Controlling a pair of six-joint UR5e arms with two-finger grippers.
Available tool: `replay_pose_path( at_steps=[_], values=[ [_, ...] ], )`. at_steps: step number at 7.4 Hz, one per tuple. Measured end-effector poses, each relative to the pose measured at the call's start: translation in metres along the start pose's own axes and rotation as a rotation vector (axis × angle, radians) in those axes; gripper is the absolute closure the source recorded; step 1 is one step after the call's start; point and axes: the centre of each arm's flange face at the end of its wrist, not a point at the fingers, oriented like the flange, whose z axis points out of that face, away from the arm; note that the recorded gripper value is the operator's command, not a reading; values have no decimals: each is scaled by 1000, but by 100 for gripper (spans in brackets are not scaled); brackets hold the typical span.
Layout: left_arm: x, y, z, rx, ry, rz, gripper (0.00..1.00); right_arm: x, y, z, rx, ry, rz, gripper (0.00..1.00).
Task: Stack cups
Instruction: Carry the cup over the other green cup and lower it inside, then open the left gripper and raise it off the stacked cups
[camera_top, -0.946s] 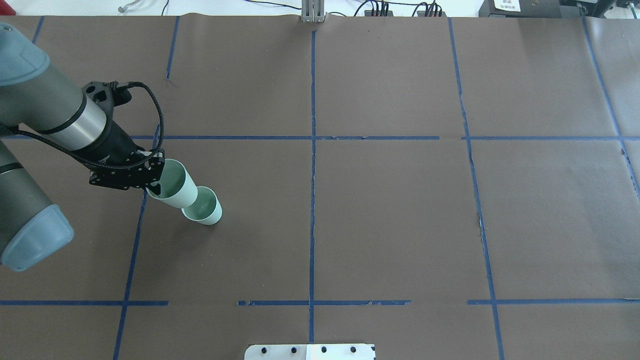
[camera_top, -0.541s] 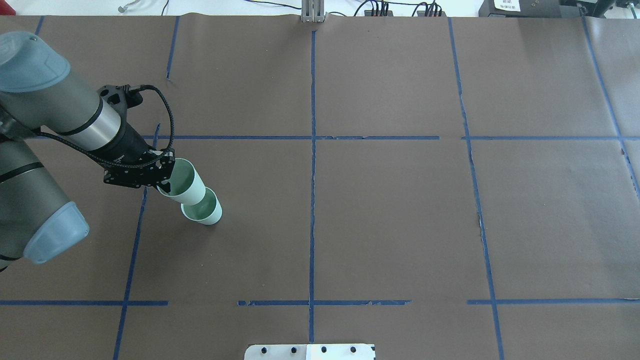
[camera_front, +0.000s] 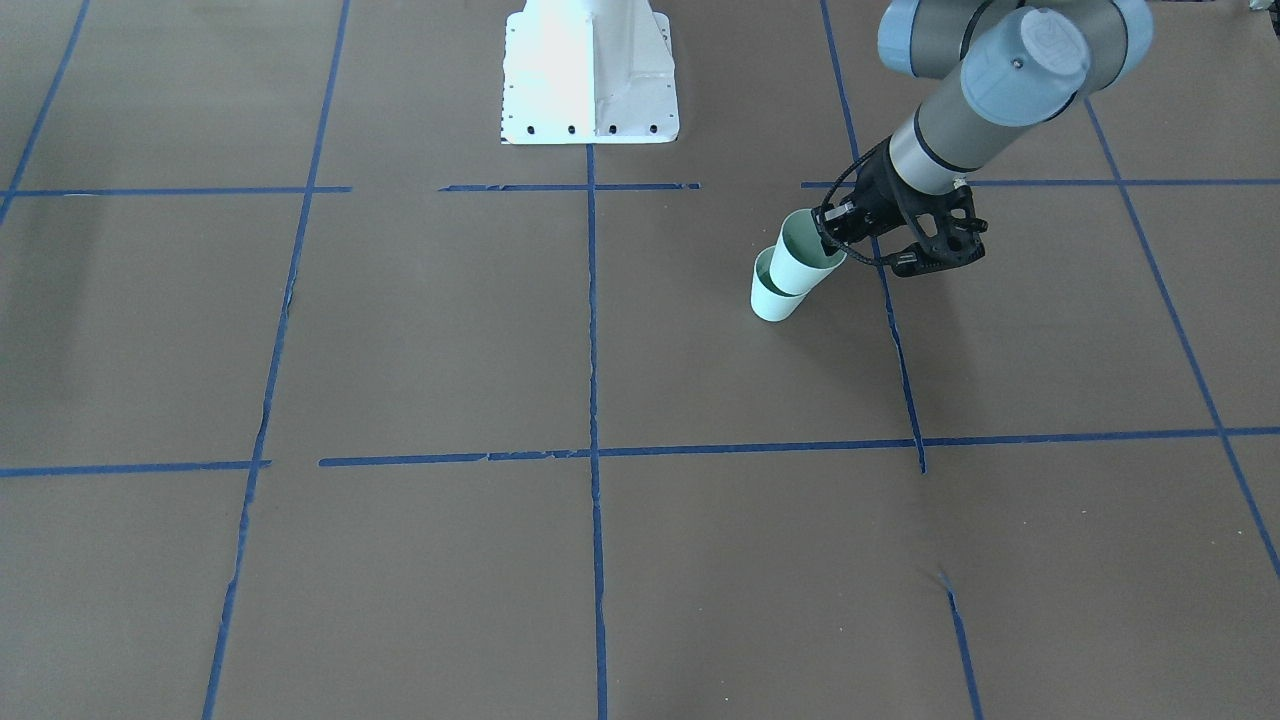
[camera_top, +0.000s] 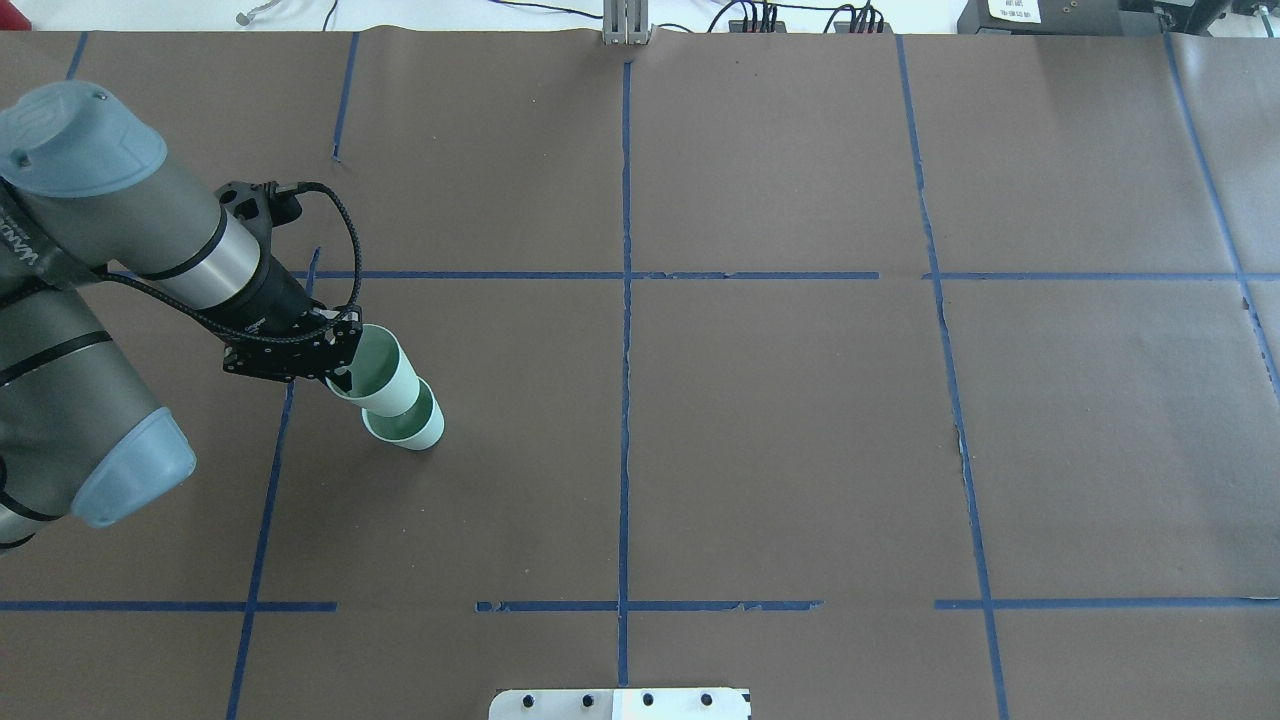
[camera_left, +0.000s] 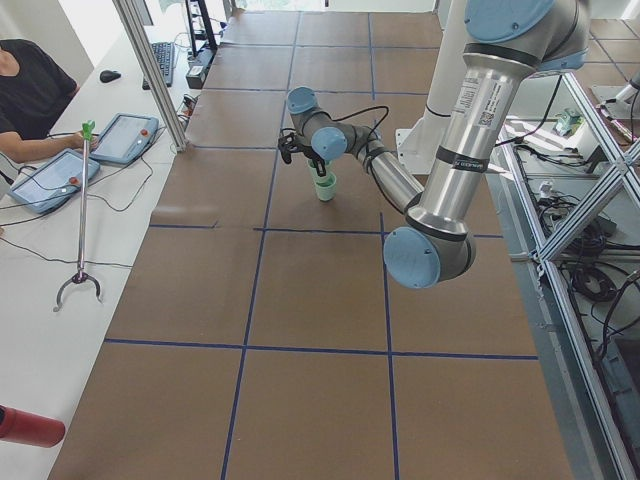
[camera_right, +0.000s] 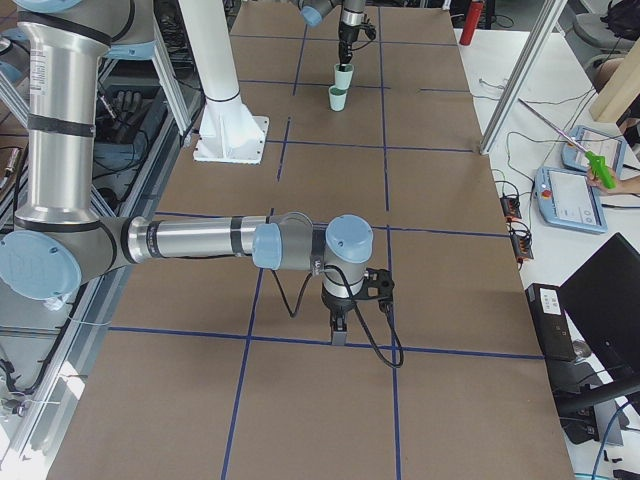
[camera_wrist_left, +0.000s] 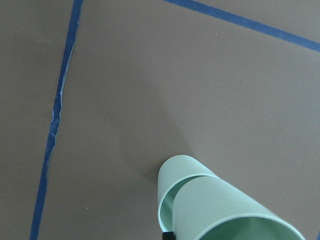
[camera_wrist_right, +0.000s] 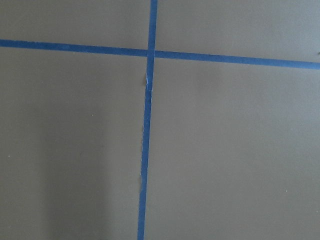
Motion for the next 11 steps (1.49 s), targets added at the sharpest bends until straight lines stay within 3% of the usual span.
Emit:
replay_pose_path(
  at_steps=[1, 2, 3, 7, 9, 11],
  values=[
    [1, 1, 4, -5, -1, 5, 100, 0, 0, 0, 0, 0, 0, 0],
    [1, 2, 6, -8, -2, 7, 25, 0, 0, 0, 0, 0, 0, 0],
    [1, 2, 8, -9, -3, 10, 0, 0, 0, 0, 0, 0, 0, 0],
    [3, 9, -8, 10, 33, 43, 0, 0, 0, 0, 0, 0, 0, 0],
    [-8, -5, -48, 76, 62, 89, 0, 0, 0, 0, 0, 0, 0, 0],
    [-56, -42, -90, 163, 37, 186, 0, 0, 0, 0, 0, 0, 0, 0]
  ],
)
